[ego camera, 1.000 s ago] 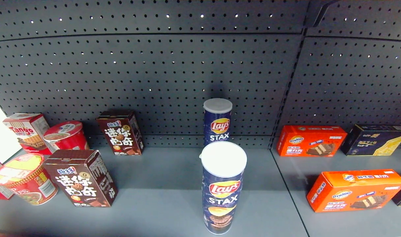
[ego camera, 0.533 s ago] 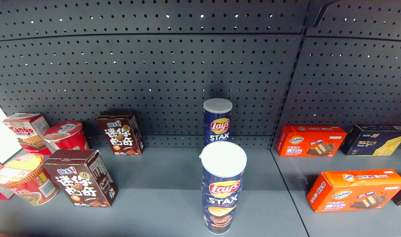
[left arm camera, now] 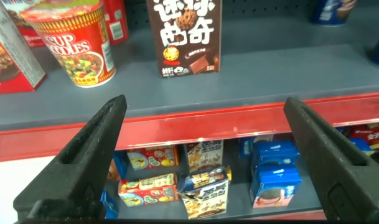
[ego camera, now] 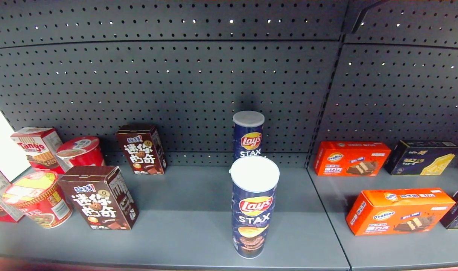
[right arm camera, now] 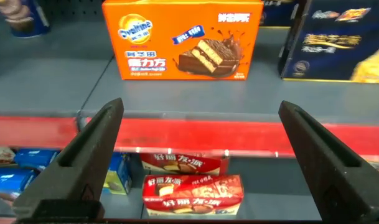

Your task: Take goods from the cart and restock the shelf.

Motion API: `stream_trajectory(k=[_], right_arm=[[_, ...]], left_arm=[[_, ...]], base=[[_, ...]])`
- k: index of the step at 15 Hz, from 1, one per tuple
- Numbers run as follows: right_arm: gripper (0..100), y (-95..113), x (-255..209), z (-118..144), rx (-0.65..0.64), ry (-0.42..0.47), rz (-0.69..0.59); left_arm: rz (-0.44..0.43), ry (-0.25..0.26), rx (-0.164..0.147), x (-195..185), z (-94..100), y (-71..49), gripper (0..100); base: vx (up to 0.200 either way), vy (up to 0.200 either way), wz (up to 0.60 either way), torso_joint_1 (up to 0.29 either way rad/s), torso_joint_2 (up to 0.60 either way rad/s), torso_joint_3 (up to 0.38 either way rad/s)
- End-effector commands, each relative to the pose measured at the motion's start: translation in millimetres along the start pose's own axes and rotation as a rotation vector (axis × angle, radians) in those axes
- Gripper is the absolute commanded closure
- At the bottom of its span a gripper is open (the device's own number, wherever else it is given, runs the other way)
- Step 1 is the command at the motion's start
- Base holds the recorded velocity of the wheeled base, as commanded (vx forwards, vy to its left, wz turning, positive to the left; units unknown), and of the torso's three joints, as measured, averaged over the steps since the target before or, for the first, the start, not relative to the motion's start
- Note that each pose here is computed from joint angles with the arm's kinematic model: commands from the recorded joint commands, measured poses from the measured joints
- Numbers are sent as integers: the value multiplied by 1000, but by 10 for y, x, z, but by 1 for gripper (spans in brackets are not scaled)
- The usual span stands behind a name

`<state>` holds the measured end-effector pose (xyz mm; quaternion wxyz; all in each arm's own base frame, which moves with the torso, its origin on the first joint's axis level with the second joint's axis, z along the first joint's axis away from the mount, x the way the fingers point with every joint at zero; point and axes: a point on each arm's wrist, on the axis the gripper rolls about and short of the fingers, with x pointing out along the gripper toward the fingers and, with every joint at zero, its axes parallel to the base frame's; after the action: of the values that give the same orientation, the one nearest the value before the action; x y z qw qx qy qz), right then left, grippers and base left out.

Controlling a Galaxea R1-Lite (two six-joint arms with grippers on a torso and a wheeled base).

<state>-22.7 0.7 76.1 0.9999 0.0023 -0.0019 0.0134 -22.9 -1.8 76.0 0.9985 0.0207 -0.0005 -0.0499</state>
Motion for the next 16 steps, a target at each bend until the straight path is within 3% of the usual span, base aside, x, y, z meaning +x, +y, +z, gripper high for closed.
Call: stream_trajectory(k=[1,16], right_arm=[[0,0,-1,-3,0,1,1],[0,0,-1,-1,0,-1,1]], left_arm=[[-1,0,4,0,-2,0,0],[0,0,-2,0,-2,0,0]], base=[[0,0,0,0,0,0],[0,0,0,0,0,0]])
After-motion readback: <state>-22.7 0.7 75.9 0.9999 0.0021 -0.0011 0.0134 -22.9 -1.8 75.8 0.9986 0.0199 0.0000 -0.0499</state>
